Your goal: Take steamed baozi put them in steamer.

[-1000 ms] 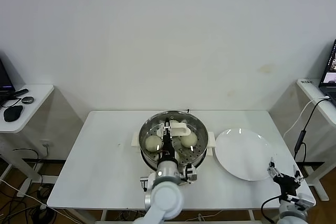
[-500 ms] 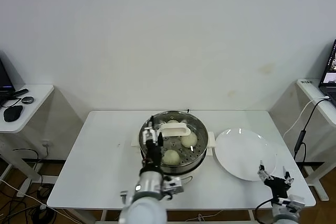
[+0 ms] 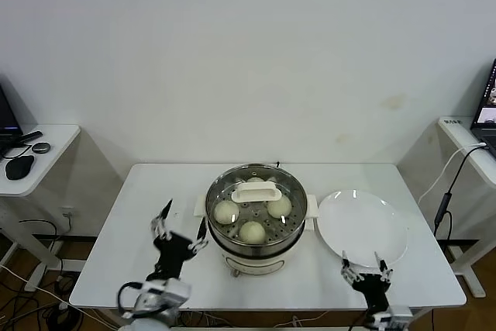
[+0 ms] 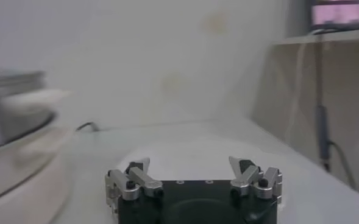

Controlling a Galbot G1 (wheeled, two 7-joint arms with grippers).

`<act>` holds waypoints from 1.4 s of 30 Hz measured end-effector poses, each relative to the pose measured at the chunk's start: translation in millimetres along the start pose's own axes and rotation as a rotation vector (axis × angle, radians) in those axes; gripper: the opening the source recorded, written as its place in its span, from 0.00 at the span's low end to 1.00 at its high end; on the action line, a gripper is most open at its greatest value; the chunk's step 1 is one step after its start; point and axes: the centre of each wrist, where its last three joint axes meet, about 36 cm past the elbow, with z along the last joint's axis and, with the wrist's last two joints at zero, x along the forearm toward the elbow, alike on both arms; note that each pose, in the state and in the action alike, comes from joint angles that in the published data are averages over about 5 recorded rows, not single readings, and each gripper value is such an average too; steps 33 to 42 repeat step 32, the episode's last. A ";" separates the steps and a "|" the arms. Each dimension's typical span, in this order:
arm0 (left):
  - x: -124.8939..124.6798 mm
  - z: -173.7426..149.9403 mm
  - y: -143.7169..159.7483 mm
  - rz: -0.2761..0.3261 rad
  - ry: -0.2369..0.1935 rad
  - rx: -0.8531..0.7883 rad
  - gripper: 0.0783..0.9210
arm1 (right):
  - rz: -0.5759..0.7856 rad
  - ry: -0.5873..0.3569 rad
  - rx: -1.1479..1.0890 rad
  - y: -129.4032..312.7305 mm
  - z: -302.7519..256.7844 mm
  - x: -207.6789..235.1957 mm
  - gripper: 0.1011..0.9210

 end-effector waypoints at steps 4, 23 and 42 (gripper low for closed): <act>13.1 33.5 -2.8 0.033 0.074 0.147 0.88 | -0.030 0.013 0.024 6.2 3.0 10.2 0.88; 68.1 76.9 -4.2 -0.005 0.223 0.368 0.88 | -0.124 0.066 0.085 18.0 -16.6 40.5 0.88; 78.5 72.7 -6.6 0.009 0.239 0.407 0.88 | -0.133 0.075 0.094 19.4 -29.1 42.9 0.88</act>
